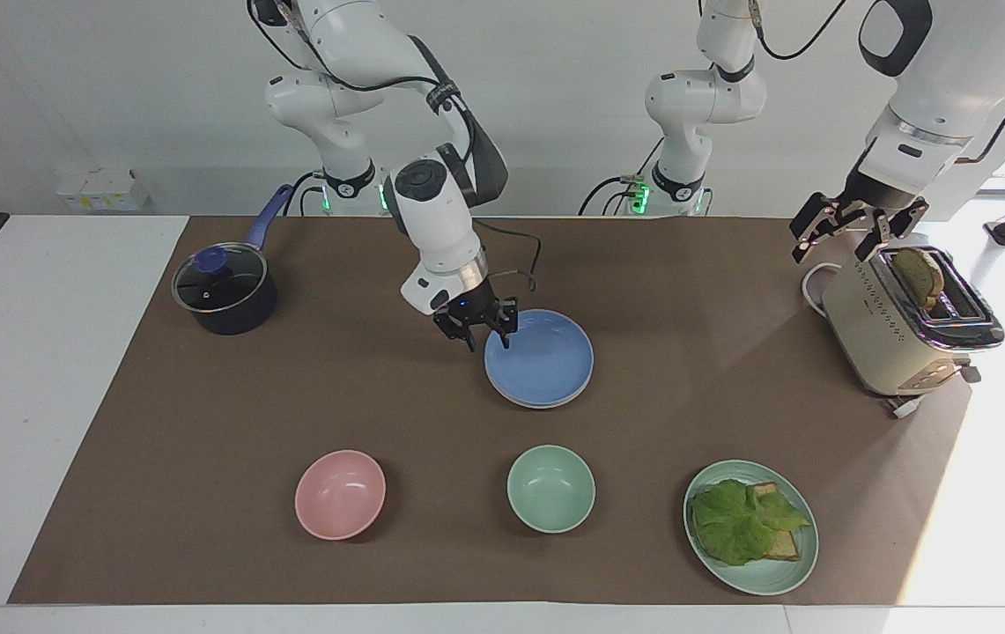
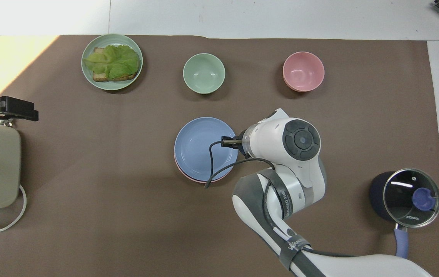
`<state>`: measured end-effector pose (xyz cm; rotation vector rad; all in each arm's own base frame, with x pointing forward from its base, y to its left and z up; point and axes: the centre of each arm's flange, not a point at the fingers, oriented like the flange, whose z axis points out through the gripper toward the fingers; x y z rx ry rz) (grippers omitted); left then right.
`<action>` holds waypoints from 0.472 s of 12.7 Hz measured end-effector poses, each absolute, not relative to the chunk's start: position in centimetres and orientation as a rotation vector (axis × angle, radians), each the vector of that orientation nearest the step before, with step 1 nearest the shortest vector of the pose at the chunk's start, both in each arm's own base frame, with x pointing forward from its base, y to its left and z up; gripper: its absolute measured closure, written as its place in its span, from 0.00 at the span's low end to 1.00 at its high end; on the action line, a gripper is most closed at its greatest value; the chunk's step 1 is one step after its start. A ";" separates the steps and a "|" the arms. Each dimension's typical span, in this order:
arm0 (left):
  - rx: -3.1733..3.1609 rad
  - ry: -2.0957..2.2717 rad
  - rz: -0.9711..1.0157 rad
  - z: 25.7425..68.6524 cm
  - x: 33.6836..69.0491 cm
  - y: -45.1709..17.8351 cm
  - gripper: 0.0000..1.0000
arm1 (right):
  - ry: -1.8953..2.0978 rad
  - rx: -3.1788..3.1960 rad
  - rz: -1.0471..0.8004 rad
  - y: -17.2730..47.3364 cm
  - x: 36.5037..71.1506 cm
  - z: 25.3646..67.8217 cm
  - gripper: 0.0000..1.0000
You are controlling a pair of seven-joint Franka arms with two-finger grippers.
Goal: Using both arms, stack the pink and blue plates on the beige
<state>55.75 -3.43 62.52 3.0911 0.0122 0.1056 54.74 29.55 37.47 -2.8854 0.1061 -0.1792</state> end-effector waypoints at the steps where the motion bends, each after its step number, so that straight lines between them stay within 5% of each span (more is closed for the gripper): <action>1: 3.091 0.012 0.106 62.5 55.8 -3.4 0.00 | 0.118 -2.884 -0.185 29.1 55.0 38.0 0.15; 2: 3.091 0.012 0.106 62.5 55.8 -3.4 0.00 | 0.137 -2.887 -0.179 28.2 55.3 38.8 0.03; 6: 3.091 0.012 0.106 62.5 55.8 -3.4 0.00 | 0.284 -2.926 -0.183 19.2 56.5 45.7 0.00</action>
